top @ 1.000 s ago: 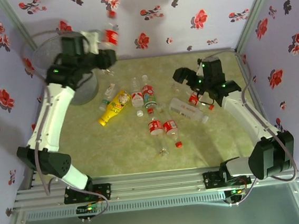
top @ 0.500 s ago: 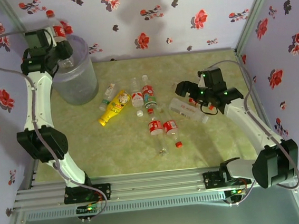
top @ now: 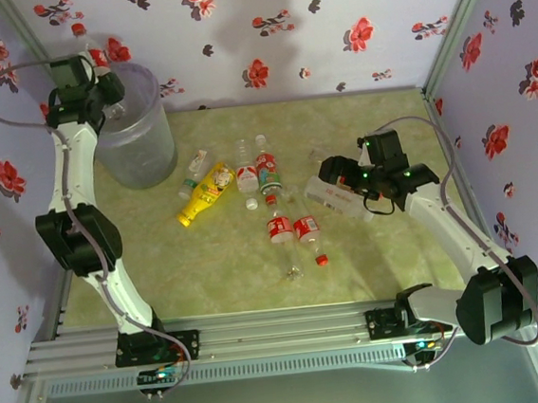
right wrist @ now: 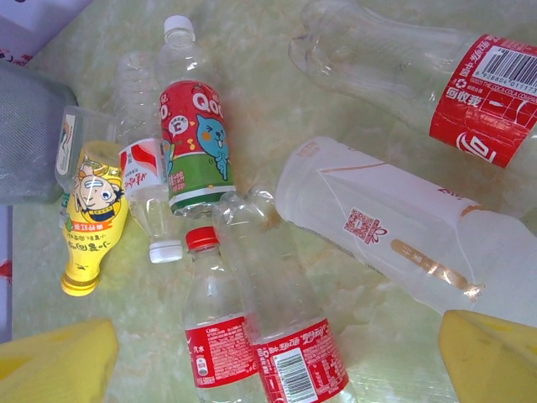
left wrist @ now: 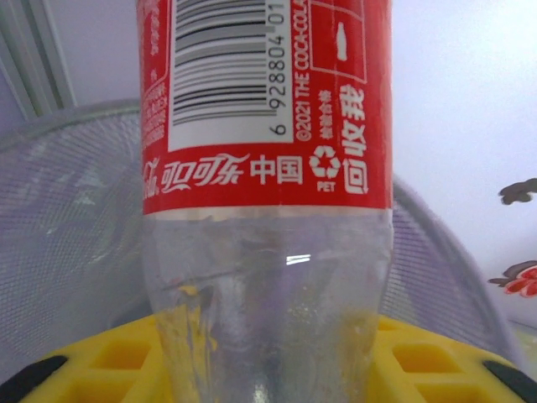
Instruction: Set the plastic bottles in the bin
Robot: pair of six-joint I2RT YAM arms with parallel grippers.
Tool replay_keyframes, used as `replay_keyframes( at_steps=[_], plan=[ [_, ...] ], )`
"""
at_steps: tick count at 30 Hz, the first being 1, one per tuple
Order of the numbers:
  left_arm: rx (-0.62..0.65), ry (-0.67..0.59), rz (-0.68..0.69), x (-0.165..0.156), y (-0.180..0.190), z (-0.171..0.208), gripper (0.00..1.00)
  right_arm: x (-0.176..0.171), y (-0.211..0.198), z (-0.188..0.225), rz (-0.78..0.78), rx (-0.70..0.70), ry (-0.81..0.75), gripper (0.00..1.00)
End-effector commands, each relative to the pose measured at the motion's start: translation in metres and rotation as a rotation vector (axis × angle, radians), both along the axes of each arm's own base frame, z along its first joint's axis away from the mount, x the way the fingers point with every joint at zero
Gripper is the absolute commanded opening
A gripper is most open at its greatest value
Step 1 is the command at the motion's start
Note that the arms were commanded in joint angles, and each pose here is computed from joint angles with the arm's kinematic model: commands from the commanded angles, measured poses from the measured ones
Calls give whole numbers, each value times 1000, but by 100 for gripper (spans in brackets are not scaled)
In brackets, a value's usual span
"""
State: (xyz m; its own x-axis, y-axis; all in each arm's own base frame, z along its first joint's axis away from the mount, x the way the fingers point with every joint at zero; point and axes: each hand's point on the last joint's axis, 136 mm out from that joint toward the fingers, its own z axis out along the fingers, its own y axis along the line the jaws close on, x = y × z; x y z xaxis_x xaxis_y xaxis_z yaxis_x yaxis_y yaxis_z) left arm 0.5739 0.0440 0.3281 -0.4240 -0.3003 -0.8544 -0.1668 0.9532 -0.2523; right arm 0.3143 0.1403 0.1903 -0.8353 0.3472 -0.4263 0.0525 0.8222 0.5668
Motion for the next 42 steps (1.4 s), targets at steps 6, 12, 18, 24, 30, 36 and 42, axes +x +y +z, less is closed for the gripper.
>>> replay_keyframes(
  at_steps=[6, 12, 18, 24, 30, 36, 42],
  plan=[
    [151, 106, -161, 5, -38, -40, 14, 1, -2, -9, 10, -35, 4, 99],
    [144, 187, -174, 2, -42, -73, 17, 3, -3, -13, 10, -46, 6, 99],
    [141, 225, -180, -1, -43, -92, 22, 4, -3, -15, 11, -52, 6, 99],
    [140, 227, -190, -2, -45, -93, 50, 5, -3, -17, 14, -58, 10, 99],
    [142, 222, -192, -2, -45, -88, 66, 5, -3, -18, 14, -59, 11, 99],
    [146, 208, -194, -4, -45, -79, 83, 5, -3, -17, 14, -58, 8, 99],
    [152, 178, -193, -6, -46, -61, 86, 8, -3, -9, 15, -56, -6, 99]
  ],
)
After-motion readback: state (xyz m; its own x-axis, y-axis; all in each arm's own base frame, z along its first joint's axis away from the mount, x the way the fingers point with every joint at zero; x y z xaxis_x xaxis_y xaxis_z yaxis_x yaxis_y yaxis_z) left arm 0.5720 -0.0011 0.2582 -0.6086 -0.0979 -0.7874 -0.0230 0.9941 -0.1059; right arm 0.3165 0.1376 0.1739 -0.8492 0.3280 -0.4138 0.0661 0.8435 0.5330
